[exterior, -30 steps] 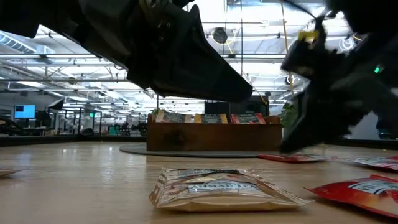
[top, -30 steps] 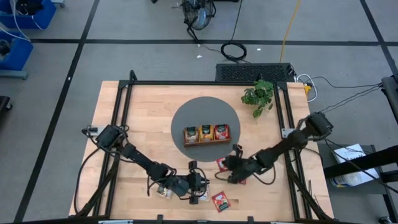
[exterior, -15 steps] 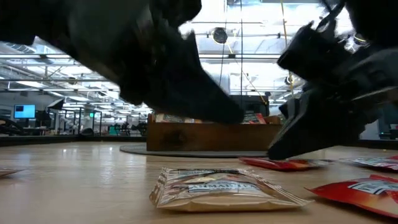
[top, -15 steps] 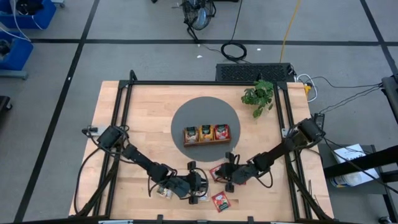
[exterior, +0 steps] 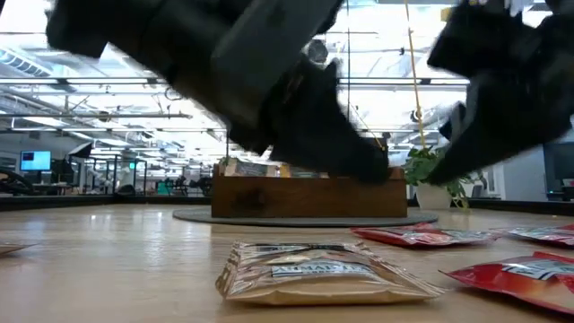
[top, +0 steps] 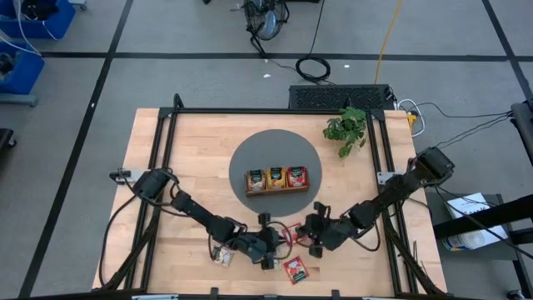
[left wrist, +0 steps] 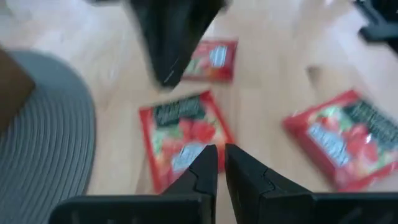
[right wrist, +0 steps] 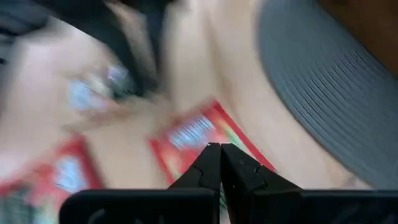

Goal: Pick & Place Tea
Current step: Put the strawberry tea sachet into the right compartment of the wooden organizer

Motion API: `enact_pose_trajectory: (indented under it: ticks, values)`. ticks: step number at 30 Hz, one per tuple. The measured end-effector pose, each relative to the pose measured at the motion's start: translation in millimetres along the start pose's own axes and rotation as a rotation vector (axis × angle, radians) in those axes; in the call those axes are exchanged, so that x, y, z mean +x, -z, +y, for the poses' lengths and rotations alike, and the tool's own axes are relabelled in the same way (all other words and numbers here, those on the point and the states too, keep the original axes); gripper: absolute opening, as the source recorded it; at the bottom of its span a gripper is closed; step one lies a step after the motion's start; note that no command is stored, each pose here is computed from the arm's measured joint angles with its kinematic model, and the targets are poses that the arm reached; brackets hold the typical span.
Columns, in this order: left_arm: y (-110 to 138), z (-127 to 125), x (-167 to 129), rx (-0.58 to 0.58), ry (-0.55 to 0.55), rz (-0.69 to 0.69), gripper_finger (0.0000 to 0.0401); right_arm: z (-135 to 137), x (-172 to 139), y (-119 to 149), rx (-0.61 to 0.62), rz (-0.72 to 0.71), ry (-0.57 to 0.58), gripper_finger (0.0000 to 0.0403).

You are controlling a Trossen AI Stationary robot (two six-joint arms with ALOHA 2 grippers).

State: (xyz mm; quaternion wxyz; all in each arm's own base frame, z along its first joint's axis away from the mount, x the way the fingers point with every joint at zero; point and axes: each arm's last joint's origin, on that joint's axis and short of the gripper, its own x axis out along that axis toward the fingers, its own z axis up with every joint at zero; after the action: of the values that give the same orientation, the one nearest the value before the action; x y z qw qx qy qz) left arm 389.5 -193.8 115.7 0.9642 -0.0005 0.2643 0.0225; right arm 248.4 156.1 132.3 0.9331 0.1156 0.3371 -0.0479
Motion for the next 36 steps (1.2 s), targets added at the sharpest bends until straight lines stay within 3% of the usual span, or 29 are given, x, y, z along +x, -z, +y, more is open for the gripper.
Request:
enact_pose_trajectory:
  ticks: [9,17,28,36]
  values:
    - [-5,4,25,0.034,-0.010,0.101,0.0035,-10,0,11,0.156,0.107,0.103,0.0000]
    - [-3,14,39,0.030,0.007,0.141,0.0035,-9,-1,15,0.118,0.153,0.059,0.0024]
    - [1,18,42,0.010,0.006,0.174,0.0035,-13,2,13,0.285,0.228,0.020,0.0101]
    - [4,24,50,-0.033,-0.005,0.156,0.0035,-17,3,19,0.372,0.221,-0.029,0.0104]
